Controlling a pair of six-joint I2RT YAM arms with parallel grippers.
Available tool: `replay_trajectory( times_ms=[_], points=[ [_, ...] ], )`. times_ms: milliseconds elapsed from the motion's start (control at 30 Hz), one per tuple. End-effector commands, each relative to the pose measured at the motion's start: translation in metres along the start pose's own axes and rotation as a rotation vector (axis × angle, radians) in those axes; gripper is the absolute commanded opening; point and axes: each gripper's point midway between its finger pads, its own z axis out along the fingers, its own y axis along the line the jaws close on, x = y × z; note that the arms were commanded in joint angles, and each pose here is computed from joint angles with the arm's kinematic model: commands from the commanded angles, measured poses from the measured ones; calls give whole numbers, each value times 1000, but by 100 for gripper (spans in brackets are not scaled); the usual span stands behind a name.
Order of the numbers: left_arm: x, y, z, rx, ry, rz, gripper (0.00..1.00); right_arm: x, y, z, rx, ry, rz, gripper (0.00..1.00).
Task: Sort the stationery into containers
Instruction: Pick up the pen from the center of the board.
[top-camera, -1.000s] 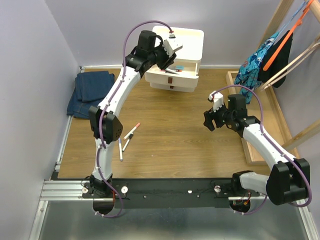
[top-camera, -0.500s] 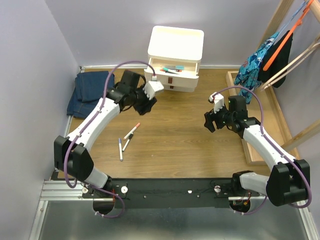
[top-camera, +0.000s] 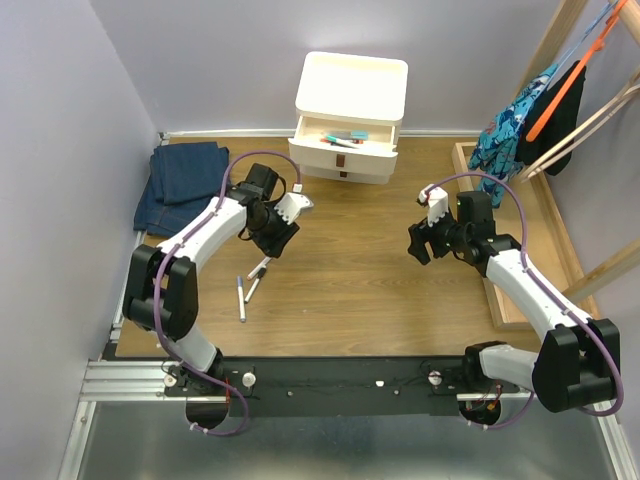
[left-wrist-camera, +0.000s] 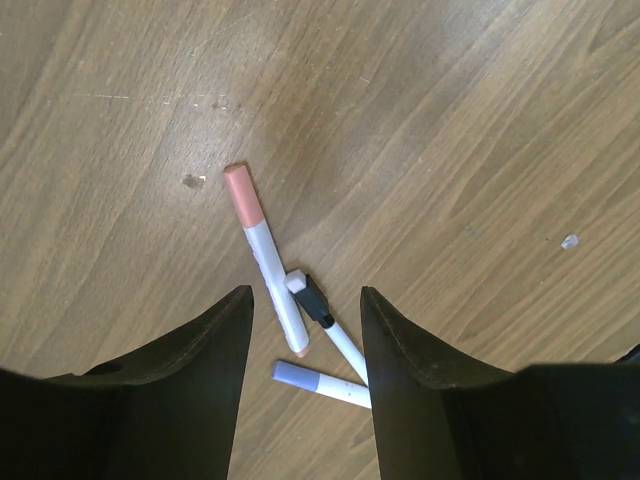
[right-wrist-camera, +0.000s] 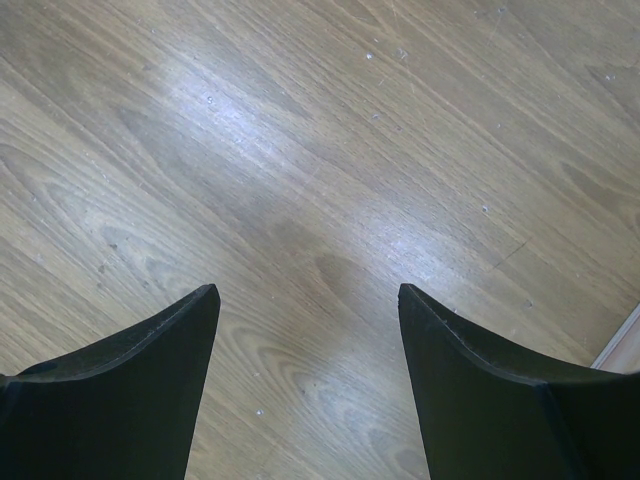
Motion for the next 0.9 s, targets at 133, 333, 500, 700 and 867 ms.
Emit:
replay_trajectory(
  times_ms=[133, 333, 500, 700, 867],
  points=[
    [19, 14, 31, -37, 88, -43, 54, -6, 3, -6, -8, -26, 9, 80],
    [26, 27, 43, -85, 123, -38, 52, -3, 3, -7, -3, -23, 11, 80],
    [33, 30, 56, -86, 154, -44, 51, 0, 3, -7, -5, -20, 22, 80],
    [40, 29, 69, -62, 181, -59, 47, 0, 0, -6, 2, -17, 25, 80],
    [38, 28, 75, -44, 190, -78, 33, 1, -2, -5, 5, -13, 27, 80]
  ],
)
